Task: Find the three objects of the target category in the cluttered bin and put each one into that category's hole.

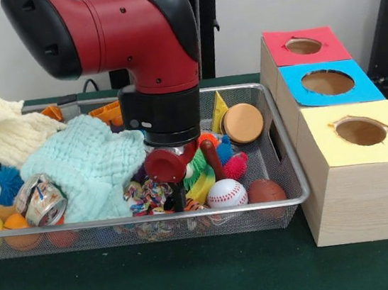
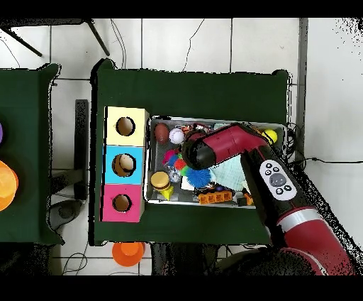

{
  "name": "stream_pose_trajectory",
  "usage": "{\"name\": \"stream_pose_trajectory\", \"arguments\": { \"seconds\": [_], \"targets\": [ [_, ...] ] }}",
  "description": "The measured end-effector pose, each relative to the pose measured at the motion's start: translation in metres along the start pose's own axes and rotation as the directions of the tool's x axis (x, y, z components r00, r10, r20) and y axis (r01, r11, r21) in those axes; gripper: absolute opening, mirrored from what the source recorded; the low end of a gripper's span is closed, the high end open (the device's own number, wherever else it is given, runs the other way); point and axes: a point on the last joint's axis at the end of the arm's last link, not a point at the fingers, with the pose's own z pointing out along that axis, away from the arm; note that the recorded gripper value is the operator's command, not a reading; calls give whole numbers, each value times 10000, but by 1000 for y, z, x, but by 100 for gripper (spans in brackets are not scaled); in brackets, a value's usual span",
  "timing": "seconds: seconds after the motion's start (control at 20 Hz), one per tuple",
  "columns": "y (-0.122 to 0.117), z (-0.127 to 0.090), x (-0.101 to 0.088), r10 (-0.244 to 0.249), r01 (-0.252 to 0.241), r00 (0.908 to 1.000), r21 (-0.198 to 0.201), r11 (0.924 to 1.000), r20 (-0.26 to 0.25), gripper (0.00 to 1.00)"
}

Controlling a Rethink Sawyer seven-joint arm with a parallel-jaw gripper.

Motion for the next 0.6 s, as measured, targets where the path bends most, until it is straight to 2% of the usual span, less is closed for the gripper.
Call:
{"name": "stream_pose_trajectory", "arguments": {
  "seconds": [0.25,0.35,0.4,0.6],
  "targets": [
    [-1,-3,3,246,-245,9996,-74,9997,108,0],
    [-1,-10,4,499,-493,9984,-191,9986,273,0],
    [-2,-20,7,784,-771,9959,-291,9966,442,0],
    [-3,-46,14,1296,-1265,9892,-476,9908,683,0]
  ]
}}
